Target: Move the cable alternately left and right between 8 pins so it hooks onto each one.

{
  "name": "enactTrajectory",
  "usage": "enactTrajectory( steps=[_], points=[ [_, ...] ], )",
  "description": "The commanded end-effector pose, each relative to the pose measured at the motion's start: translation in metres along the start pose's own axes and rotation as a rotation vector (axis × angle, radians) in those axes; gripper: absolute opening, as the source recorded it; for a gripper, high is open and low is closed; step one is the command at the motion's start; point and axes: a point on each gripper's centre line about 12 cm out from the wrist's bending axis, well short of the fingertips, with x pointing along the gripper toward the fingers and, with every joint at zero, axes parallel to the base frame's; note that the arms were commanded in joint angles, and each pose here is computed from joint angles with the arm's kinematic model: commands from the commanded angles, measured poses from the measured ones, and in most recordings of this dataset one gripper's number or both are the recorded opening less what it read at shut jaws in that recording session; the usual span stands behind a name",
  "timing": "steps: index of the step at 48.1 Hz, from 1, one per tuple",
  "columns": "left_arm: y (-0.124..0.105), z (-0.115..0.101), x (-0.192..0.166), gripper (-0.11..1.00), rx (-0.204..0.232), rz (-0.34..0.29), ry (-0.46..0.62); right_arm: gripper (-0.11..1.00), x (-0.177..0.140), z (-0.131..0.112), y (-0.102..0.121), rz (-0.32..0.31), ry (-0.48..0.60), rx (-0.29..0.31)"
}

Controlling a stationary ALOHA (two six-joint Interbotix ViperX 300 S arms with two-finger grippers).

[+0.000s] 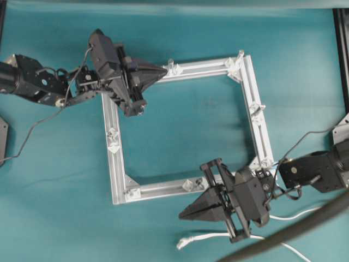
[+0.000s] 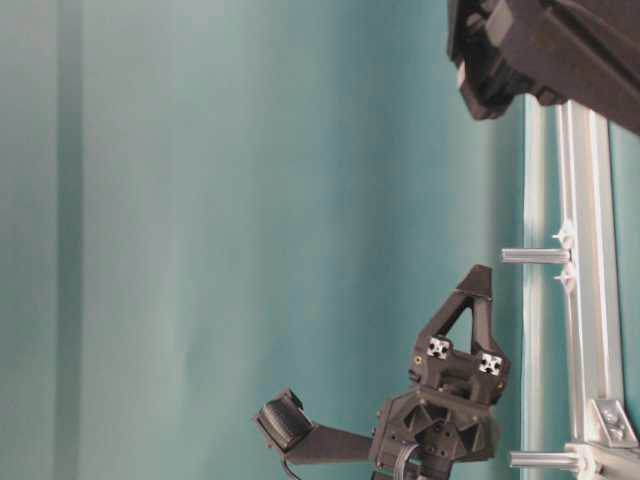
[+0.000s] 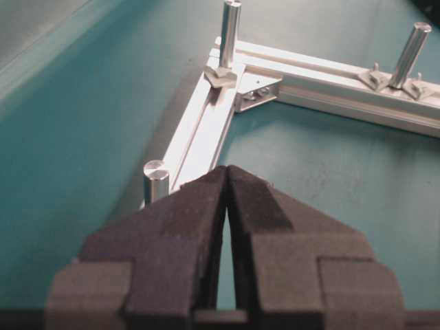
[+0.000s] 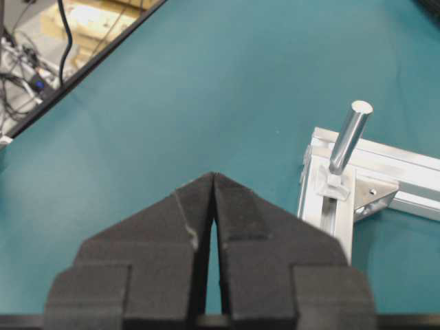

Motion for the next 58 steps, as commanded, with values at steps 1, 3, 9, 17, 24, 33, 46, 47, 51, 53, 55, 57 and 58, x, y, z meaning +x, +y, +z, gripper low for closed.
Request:
enactTrajectory(
  steps=[1, 3, 9, 17, 24, 33, 46, 47, 51, 53, 55, 57, 58],
  points=[
    [-0.018, 0.041, -0.008, 0.0, 0.065, -0.069, -0.105, 0.0, 0.002, 0.017, 0.007, 0.017, -0.046, 0.009],
    [-0.022, 0.05, -0.013, 0.0, 0.083, -0.077, -0.12, 0.0, 0.003, 0.019, 0.01, 0.027, -0.026, 0.004],
    [-0.032, 0.073, -0.029, 0.01, 0.111, -0.103, -0.127, 0.0, 0.009, 0.023, 0.018, 0.05, 0.092, -0.013],
    [-0.041, 0.082, -0.051, 0.01, 0.108, -0.131, -0.067, 0.0, 0.013, 0.028, 0.03, 0.085, 0.177, -0.041],
    [-0.049, 0.086, -0.073, 0.01, 0.114, -0.164, -0.028, 0.0, 0.015, 0.031, 0.042, 0.112, 0.174, -0.05],
    [-0.05, 0.083, -0.107, 0.1, 0.116, -0.191, -0.003, 0.03, 0.019, 0.026, 0.045, 0.119, 0.213, -0.053],
    [-0.043, 0.075, -0.156, 0.46, 0.096, -0.211, -0.028, 0.63, 0.037, 0.009, 0.047, 0.117, 0.266, -0.013],
    [-0.042, 0.072, -0.158, 0.47, 0.098, -0.211, -0.02, 0.68, 0.038, 0.007, 0.047, 0.117, 0.272, -0.005],
    [-0.039, 0.062, -0.17, 0.49, 0.104, -0.214, 0.02, 0.73, 0.042, 0.001, 0.048, 0.113, 0.288, 0.023],
    [-0.038, 0.057, -0.176, 0.5, 0.105, -0.215, 0.04, 0.71, 0.044, -0.002, 0.048, 0.112, 0.296, 0.037],
    [-0.036, 0.051, -0.182, 0.5, 0.107, -0.217, 0.058, 0.71, 0.045, -0.007, 0.049, 0.111, 0.309, 0.046],
    [-0.034, 0.047, -0.188, 0.5, 0.107, -0.219, 0.066, 0.71, 0.045, -0.011, 0.049, 0.111, 0.32, 0.054],
    [-0.033, 0.046, -0.191, 0.5, 0.106, -0.218, 0.065, 0.71, 0.046, -0.013, 0.049, 0.11, 0.328, 0.056]
  ],
)
